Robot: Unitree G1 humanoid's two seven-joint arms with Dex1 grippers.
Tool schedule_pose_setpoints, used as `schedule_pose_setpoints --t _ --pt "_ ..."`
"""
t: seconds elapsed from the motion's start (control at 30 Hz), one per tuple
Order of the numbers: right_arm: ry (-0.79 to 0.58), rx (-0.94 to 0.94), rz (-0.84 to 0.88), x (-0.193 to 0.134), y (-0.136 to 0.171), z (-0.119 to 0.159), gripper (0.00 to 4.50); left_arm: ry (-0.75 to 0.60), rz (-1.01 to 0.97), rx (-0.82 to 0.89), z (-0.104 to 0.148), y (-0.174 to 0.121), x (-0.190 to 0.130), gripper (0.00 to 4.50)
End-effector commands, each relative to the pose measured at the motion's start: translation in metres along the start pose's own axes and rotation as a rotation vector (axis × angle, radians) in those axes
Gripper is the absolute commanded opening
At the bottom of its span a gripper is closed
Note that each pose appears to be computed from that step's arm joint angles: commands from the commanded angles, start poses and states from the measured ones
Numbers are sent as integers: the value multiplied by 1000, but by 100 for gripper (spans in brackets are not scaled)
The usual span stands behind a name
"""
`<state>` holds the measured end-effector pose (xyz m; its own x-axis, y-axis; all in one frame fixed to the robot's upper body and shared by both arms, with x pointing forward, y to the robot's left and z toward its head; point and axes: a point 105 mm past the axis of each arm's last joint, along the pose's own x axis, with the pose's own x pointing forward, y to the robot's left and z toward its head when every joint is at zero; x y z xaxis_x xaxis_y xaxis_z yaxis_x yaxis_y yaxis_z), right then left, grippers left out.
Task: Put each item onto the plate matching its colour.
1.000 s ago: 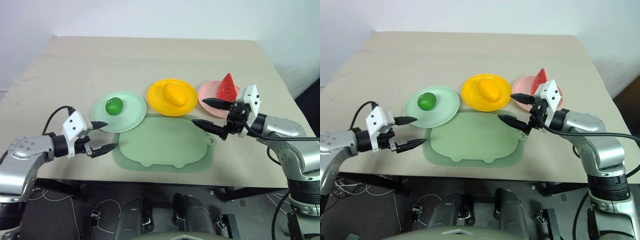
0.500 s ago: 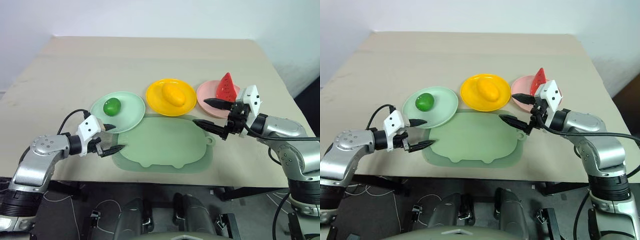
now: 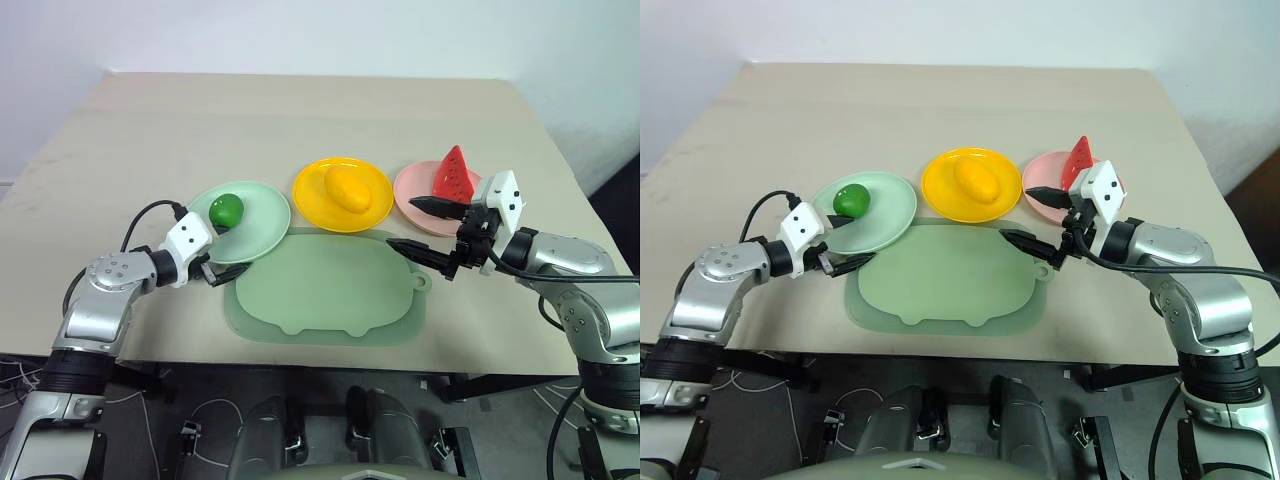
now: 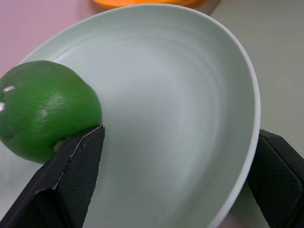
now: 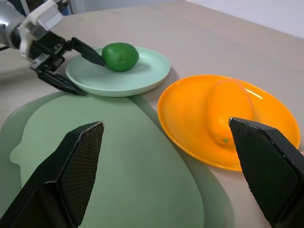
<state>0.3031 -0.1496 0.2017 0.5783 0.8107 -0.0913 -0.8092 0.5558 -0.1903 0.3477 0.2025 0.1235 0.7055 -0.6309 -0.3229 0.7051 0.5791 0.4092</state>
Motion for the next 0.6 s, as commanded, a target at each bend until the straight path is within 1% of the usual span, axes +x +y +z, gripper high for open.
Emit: schedule_pose_setpoints --t 0.03,0.27,0.43,0.57,0.6 --pt "-30 -48 -1 -2 2 12 450 6 63 51 2 16 5 449" --pt "-29 -42 3 -1 5 10 450 -8 155 68 5 38 20 449" --pt "-30 -39 5 0 6 9 450 -47 149 65 12 38 31 449" --pt "-30 -39 6 0 6 9 450 -115 197 31 24 44 36 449" --pt "-31 -38 7 0 6 10 450 -129 175 17 26 42 34 449"
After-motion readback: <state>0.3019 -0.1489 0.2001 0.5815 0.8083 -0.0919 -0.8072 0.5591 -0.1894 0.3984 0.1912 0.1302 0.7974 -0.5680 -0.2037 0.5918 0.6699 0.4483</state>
